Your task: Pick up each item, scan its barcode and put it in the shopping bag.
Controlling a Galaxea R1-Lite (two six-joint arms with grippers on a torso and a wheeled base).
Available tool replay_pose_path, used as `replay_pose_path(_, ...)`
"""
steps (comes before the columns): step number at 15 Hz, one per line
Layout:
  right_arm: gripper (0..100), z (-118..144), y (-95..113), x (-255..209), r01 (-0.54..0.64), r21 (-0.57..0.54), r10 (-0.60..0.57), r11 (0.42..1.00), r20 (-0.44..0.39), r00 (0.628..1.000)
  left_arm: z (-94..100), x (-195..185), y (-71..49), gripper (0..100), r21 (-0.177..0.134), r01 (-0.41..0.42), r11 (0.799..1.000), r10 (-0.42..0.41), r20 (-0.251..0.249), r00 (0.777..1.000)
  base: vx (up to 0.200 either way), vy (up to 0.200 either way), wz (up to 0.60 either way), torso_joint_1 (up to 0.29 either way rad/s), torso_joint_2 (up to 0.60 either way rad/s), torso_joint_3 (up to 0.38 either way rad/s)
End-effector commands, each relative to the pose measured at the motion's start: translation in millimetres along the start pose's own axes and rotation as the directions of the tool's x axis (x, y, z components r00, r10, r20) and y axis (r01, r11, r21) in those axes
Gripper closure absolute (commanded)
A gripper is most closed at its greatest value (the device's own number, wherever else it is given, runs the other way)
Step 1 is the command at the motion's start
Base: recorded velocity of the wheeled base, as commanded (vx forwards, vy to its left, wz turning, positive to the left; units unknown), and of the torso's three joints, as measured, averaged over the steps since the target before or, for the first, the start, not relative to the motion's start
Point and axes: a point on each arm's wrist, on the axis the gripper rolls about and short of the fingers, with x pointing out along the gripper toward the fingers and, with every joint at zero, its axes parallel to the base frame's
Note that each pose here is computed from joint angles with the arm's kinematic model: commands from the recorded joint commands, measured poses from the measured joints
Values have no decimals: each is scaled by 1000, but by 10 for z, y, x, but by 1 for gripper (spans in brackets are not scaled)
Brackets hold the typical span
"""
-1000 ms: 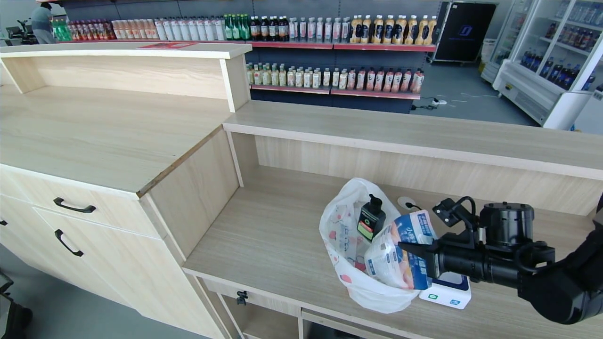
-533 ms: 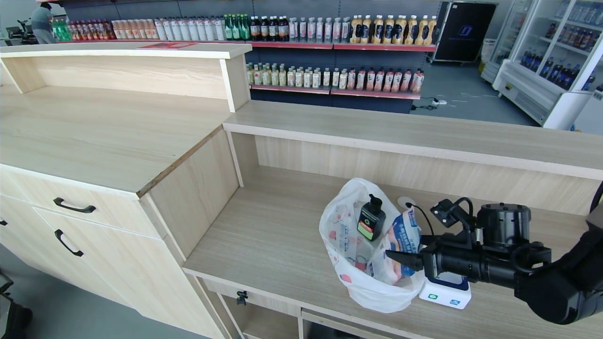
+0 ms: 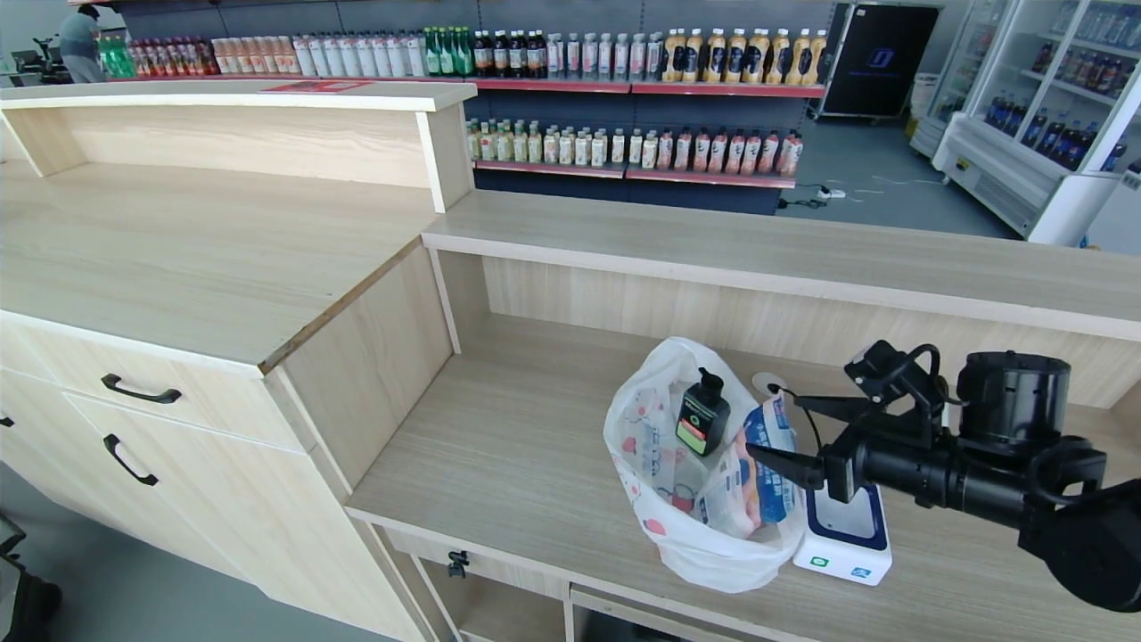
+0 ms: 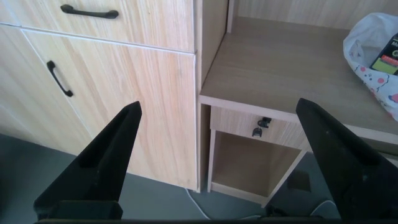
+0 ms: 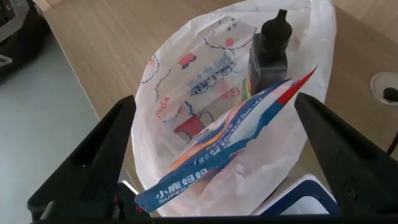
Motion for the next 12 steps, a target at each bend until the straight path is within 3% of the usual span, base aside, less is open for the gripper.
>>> replay_pose_path(1,0,247,-79,-389,119,-186,-108,975,66,992,0,1,0,0,0,0,1000,0,-1,1000,0,0,0,0,0,0)
replay_pose_path(4,0,279,-147,-630,209,-242,-205,947,41,978,0,1,0,0,0,0,1000,0,-1,1000,0,0,0,0,0,0)
replay_pose_path(6,0,347,-203,-735,385,-278,-395,880,22,919,0,1,0,0,0,0,1000,0,-1,1000,0,0,-600,2,5,0)
replay_pose_path(9,0,632,-192,-929,494,-133,-479,859,130,868,0,1,0,0,0,0,1000,0,-1,1000,0,0,-600,6,2,-1)
replay_pose_path(11,0,715,-109,-1109,516,-18,-505,856,179,844,0,1,0,0,0,0,1000,0,-1,1000,0,0,0,0,0,0)
replay_pose_path(12,0,689,-85,-1259,569,24,-564,822,165,809,0,1,0,0,0,0,1000,0,-1,1000,0,0,0,0,0,0)
